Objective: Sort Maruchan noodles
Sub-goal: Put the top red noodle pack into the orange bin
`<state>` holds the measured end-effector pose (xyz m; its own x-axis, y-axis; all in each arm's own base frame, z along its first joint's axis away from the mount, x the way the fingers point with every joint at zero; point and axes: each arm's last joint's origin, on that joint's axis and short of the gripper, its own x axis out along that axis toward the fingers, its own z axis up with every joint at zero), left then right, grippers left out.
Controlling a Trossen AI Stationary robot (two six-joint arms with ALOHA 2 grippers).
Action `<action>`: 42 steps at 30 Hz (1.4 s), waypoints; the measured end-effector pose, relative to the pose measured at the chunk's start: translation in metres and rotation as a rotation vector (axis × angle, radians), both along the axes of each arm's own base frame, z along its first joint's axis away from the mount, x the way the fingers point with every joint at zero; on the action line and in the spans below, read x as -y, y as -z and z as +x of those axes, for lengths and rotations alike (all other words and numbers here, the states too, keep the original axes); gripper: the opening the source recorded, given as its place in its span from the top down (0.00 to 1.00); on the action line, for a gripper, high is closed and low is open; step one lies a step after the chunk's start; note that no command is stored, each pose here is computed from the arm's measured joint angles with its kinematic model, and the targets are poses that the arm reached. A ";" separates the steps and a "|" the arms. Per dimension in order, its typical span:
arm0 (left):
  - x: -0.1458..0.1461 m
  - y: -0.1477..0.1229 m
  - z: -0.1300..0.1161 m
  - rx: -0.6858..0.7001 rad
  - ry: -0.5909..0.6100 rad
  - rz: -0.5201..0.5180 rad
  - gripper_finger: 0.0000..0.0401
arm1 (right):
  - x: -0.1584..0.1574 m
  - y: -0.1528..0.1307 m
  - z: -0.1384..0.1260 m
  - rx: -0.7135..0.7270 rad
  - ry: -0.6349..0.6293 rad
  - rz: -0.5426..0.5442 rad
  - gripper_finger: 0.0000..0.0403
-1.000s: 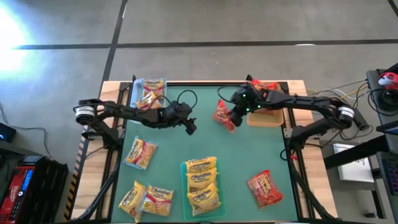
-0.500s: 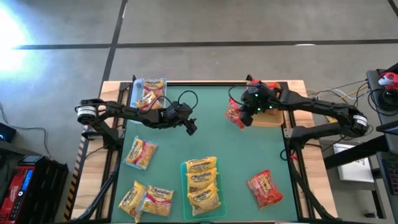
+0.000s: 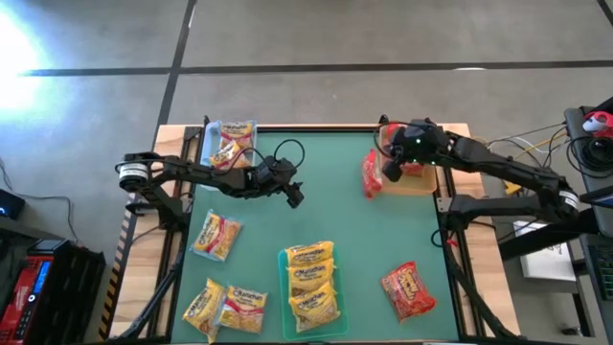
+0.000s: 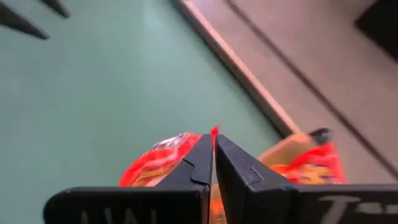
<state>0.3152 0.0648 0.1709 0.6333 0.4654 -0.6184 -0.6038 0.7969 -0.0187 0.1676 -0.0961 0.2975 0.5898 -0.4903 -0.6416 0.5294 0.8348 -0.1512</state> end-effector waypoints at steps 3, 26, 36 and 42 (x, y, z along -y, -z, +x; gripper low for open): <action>0.000 0.000 0.000 0.000 0.000 0.000 0.51 | -0.001 -0.002 -0.004 -0.012 0.011 0.019 0.98; -0.010 0.044 0.065 0.308 0.202 -0.044 0.53 | 0.016 0.059 0.035 -0.175 0.169 0.434 0.57; -0.020 0.058 0.090 0.237 0.173 -0.026 0.63 | 0.017 0.084 0.056 -0.232 0.153 0.460 0.57; -0.020 0.057 0.091 0.240 0.167 -0.021 0.68 | 0.023 0.105 0.070 -0.251 0.136 0.456 0.57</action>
